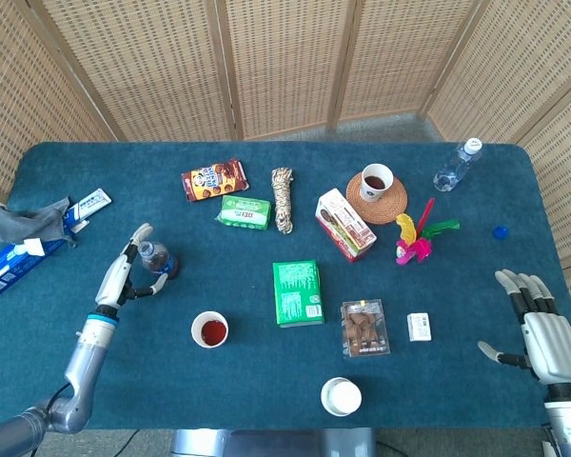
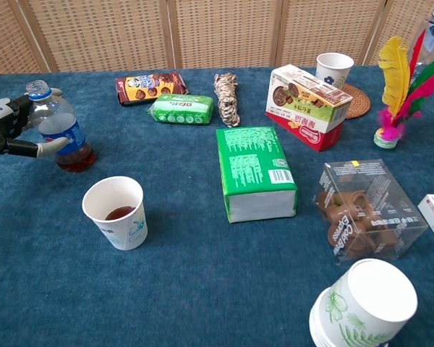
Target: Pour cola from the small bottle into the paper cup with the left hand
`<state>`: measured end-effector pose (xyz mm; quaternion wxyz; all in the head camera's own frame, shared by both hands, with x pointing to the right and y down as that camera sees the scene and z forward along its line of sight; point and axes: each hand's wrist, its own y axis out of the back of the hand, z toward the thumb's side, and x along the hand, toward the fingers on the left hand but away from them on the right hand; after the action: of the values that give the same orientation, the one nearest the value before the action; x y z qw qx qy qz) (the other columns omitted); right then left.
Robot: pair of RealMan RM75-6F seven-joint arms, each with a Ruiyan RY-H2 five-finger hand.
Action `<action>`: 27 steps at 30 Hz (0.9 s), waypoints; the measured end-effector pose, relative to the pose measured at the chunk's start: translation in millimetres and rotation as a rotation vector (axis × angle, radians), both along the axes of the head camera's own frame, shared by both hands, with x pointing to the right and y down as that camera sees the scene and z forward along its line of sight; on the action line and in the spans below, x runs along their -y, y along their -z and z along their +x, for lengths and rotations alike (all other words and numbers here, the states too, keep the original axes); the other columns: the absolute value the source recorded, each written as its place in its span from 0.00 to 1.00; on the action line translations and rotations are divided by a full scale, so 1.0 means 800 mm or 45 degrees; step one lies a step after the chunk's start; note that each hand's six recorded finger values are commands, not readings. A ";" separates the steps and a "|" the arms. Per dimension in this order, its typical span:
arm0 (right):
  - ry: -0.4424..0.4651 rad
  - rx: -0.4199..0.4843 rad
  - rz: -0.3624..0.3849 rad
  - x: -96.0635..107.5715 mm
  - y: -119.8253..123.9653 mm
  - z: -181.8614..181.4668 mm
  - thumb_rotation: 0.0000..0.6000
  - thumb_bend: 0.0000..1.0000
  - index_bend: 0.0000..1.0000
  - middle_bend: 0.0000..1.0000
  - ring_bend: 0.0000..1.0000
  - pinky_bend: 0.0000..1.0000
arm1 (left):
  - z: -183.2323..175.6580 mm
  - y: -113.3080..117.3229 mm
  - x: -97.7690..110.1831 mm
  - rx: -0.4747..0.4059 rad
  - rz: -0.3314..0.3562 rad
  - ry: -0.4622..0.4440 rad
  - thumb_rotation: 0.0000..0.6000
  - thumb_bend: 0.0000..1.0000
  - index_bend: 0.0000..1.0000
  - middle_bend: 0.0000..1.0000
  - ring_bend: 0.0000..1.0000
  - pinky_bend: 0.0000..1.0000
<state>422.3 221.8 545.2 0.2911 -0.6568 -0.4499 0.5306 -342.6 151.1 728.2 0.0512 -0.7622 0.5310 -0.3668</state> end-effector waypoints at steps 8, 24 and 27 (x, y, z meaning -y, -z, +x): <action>0.002 0.010 0.006 -0.001 0.003 -0.001 1.00 0.00 0.00 0.00 0.00 0.06 | -0.009 0.017 -0.010 0.003 0.036 0.007 1.00 0.39 0.00 0.00 0.00 0.00; 0.004 0.018 0.017 -0.002 0.010 -0.003 1.00 0.00 0.00 0.00 0.00 0.00 | -0.064 0.055 -0.027 0.068 0.116 0.086 1.00 0.39 0.00 0.00 0.00 0.00; 0.009 0.015 0.015 -0.003 0.010 -0.004 1.00 0.00 0.00 0.00 0.00 0.00 | -0.075 0.074 -0.029 0.103 0.171 0.060 1.00 0.39 0.00 0.00 0.00 0.00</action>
<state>418.8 223.9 537.1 0.2941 -0.6598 -0.4523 0.5230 -402.3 174.4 669.0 0.1148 -0.7288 0.5698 -0.3619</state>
